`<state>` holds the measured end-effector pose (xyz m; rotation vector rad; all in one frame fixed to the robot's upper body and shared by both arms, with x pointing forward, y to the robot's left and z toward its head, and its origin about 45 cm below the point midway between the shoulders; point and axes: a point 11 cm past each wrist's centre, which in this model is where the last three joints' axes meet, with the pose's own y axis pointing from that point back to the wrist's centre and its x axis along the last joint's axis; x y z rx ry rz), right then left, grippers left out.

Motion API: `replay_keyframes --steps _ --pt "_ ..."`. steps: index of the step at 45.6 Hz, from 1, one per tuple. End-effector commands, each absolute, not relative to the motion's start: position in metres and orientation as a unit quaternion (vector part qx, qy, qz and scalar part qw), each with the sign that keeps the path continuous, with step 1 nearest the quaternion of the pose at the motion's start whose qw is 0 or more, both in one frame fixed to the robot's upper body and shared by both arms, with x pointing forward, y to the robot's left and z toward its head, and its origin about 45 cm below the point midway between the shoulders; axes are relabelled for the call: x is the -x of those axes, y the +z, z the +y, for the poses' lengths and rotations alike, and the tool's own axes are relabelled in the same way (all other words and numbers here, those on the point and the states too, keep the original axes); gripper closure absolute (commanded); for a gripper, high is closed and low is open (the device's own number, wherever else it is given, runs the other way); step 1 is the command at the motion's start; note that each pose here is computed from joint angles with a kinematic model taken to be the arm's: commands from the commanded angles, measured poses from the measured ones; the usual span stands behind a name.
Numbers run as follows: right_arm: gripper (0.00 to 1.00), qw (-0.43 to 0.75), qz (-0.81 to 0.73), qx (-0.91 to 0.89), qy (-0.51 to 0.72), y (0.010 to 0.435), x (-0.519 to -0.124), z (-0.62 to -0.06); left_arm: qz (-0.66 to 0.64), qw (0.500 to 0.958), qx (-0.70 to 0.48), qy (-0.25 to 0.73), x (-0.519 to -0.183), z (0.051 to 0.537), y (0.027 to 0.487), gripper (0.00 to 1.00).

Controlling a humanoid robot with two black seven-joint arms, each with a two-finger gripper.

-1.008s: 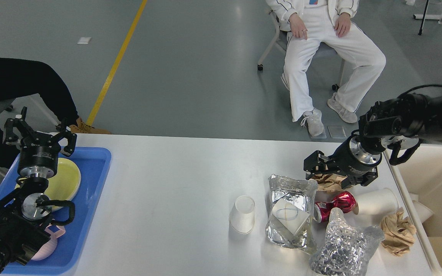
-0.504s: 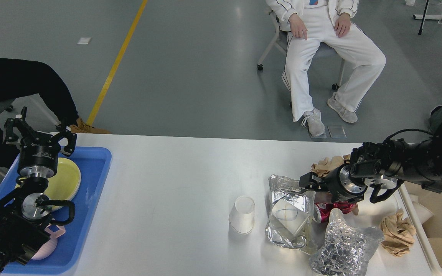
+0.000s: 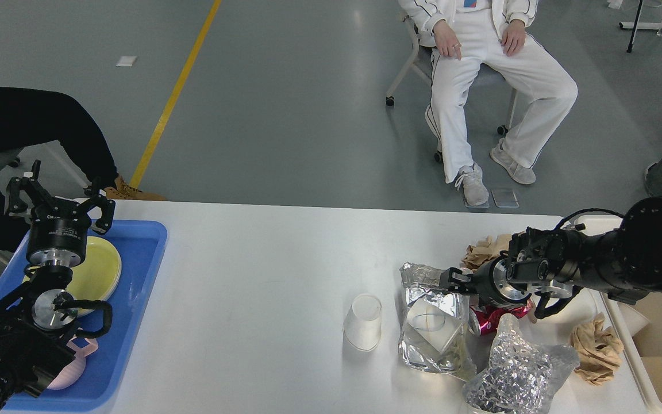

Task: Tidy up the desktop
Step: 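Grasp the foil packet with the right gripper and lift it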

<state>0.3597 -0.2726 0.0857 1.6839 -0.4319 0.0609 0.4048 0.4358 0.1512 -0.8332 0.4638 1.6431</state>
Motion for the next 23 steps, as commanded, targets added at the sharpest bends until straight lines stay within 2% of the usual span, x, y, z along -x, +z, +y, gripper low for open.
replay_keyframes --steps 1,3,4,6,13,16,23 --pt "0.48 0.644 -0.181 -0.742 0.029 0.0800 -0.3563 -0.2644 0.198 0.582 0.356 0.703 -0.4048 0.4358 0.1512 0.04" --pt "0.59 0.644 -0.178 -0.743 0.030 0.0793 -0.3558 -0.2621 0.199 0.581 0.357 0.704 -0.4048 0.4359 0.1512 0.04" --pt "0.71 0.644 -0.176 -0.744 0.030 0.0790 -0.3551 -0.2609 0.199 0.581 0.357 0.704 -0.4048 0.4359 0.1512 0.04" --pt "0.81 0.644 -0.177 -0.744 0.029 0.0784 -0.3546 -0.2610 0.199 0.581 0.357 0.704 -0.4048 0.4359 0.1512 0.04" --pt "0.86 0.645 -0.175 -0.743 0.027 0.0763 -0.3527 -0.2621 0.198 0.582 0.356 0.703 -0.4048 0.4358 0.1512 0.04" --pt "1.00 0.645 -0.175 -0.744 0.025 0.0764 -0.3526 -0.2623 0.199 0.581 0.357 0.704 -0.4048 0.4359 0.1512 0.04" --pt "1.00 0.645 -0.173 -0.744 0.020 0.0761 -0.3513 -0.2626 0.198 0.582 0.356 0.703 -0.4048 0.4358 0.1512 0.04"
